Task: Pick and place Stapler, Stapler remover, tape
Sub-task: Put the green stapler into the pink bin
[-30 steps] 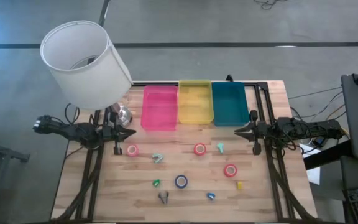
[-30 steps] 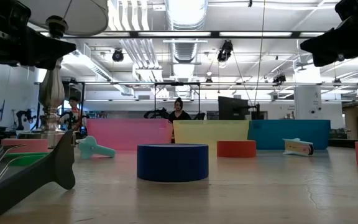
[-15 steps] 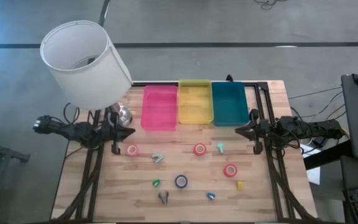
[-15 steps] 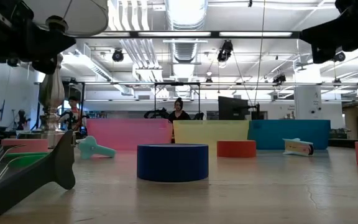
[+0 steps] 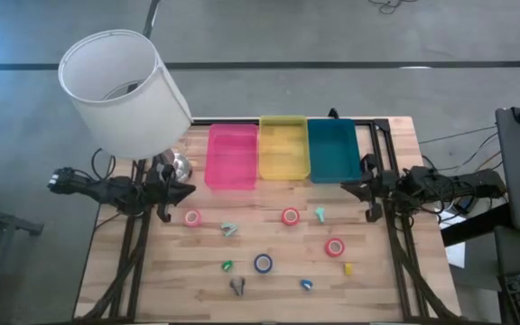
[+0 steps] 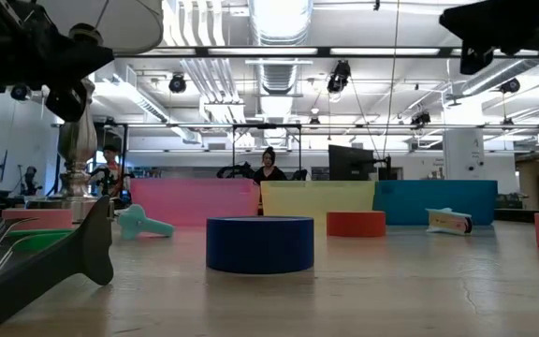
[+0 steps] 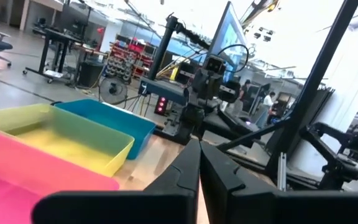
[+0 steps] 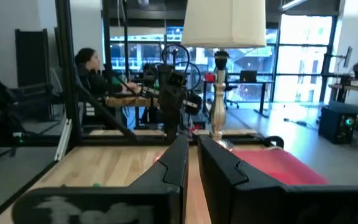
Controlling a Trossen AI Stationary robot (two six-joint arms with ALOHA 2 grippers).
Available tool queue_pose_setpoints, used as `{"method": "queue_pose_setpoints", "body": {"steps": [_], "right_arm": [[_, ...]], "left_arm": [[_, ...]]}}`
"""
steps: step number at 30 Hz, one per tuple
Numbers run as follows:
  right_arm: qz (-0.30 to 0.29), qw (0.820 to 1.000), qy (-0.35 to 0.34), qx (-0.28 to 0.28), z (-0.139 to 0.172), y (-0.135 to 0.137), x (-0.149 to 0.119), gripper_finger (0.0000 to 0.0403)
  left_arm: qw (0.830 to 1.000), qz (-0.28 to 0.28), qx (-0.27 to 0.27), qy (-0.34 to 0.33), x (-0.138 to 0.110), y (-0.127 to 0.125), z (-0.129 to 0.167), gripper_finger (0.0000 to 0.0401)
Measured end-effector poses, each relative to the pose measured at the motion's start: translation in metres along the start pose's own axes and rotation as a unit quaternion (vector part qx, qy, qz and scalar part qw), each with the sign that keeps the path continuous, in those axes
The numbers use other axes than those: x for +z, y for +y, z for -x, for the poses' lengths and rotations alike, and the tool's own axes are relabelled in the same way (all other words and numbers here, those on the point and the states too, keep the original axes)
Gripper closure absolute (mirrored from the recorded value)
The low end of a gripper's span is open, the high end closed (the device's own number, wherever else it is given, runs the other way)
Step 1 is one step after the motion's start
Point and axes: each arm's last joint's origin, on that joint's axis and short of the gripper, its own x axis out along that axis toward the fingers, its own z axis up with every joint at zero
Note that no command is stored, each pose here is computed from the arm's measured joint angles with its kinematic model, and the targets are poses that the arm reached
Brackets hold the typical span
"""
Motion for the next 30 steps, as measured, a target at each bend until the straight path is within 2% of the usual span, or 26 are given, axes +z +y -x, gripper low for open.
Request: {"method": "queue_pose_setpoints", "body": {"steps": [6, 13, 21, 30], "right_arm": [[0.021, 0.999, 0.027, 0.0, -0.023, 0.004, -0.009, 0.0331], [0.026, 0.998, 0.061, -0.013, -0.048, 0.003, -0.001, 0.0277], [0.031, 0.995, 0.092, -0.015, -0.068, 0.005, 0.0, 0.0248], [0.022, 0.989, 0.142, -0.015, -0.073, 0.006, -0.017, 0.0242]], "left_arm": [[1.0, -0.012, -0.001, -0.01, 0.017, -0.006, -0.002, 0.0323], [0.998, -0.05, -0.021, 0.029, 0.031, -0.017, -0.014, 0.0266], [0.991, -0.058, -0.023, 0.118, 0.025, -0.033, -0.04, 0.027], [0.983, -0.07, -0.034, 0.165, 0.031, -0.064, -0.071, 0.0279]]}}
